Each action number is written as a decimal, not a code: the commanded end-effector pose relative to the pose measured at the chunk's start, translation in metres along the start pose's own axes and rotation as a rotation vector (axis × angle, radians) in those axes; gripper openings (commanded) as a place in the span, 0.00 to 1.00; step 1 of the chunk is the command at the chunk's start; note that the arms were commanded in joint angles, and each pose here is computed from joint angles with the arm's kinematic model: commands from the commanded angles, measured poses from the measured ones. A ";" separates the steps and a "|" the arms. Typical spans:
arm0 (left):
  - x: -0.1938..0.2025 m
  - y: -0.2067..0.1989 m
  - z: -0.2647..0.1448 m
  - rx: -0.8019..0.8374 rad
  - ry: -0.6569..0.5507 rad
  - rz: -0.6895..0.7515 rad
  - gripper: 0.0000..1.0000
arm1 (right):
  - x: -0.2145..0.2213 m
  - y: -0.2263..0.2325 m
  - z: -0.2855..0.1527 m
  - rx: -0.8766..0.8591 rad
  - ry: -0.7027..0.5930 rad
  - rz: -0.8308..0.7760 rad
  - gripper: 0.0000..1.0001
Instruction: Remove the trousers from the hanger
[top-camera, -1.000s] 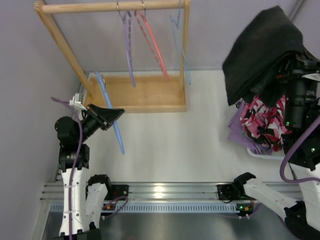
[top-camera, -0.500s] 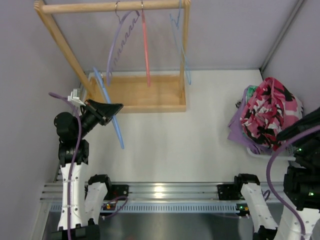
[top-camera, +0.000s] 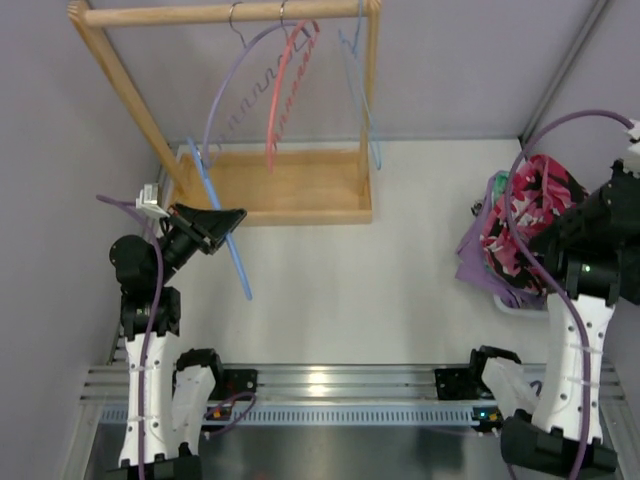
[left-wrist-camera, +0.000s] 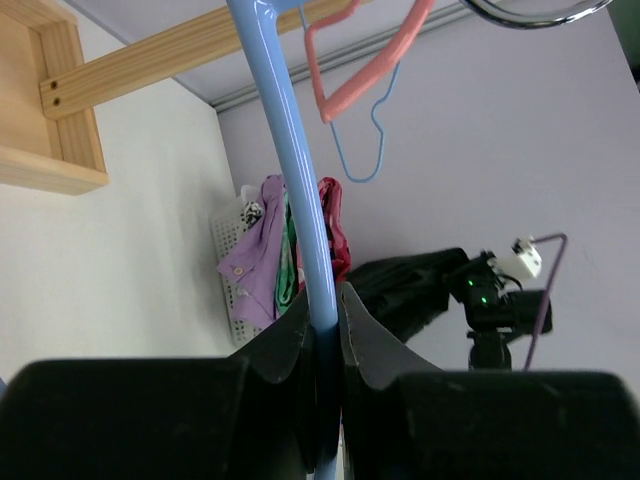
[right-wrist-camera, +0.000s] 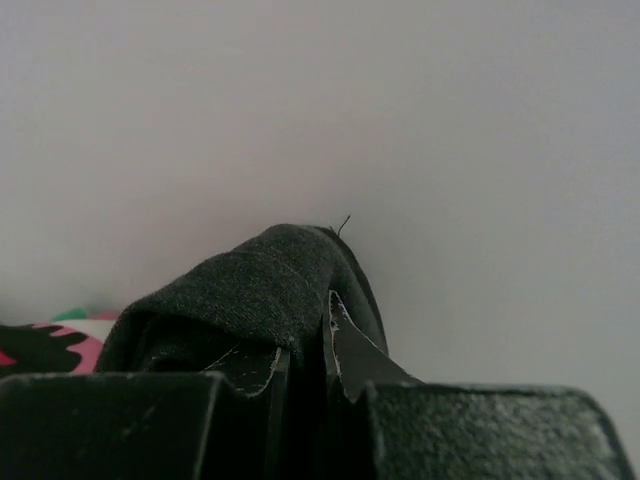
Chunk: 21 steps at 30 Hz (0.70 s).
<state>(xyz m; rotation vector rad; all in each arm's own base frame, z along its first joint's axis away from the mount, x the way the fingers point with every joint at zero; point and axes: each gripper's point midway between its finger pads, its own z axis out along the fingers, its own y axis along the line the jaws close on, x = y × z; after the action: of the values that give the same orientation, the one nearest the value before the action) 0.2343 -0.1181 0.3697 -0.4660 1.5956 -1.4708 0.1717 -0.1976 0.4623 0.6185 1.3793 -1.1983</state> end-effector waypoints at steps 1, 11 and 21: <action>0.000 -0.045 -0.009 0.141 -0.016 0.120 0.00 | -0.041 0.040 0.026 -0.097 -0.127 0.103 0.00; -0.003 -0.088 -0.018 0.207 -0.043 0.163 0.00 | 0.028 0.208 0.074 -0.434 0.014 -0.054 0.00; -0.003 -0.142 -0.028 0.298 -0.031 0.207 0.00 | 0.114 0.317 0.024 -0.974 0.238 -0.173 0.00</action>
<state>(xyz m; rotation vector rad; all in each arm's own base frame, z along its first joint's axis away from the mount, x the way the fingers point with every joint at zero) 0.1952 -0.1264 0.4602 -0.2937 1.4285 -1.5152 0.4257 -0.1747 0.2792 0.0361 1.9546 -0.6982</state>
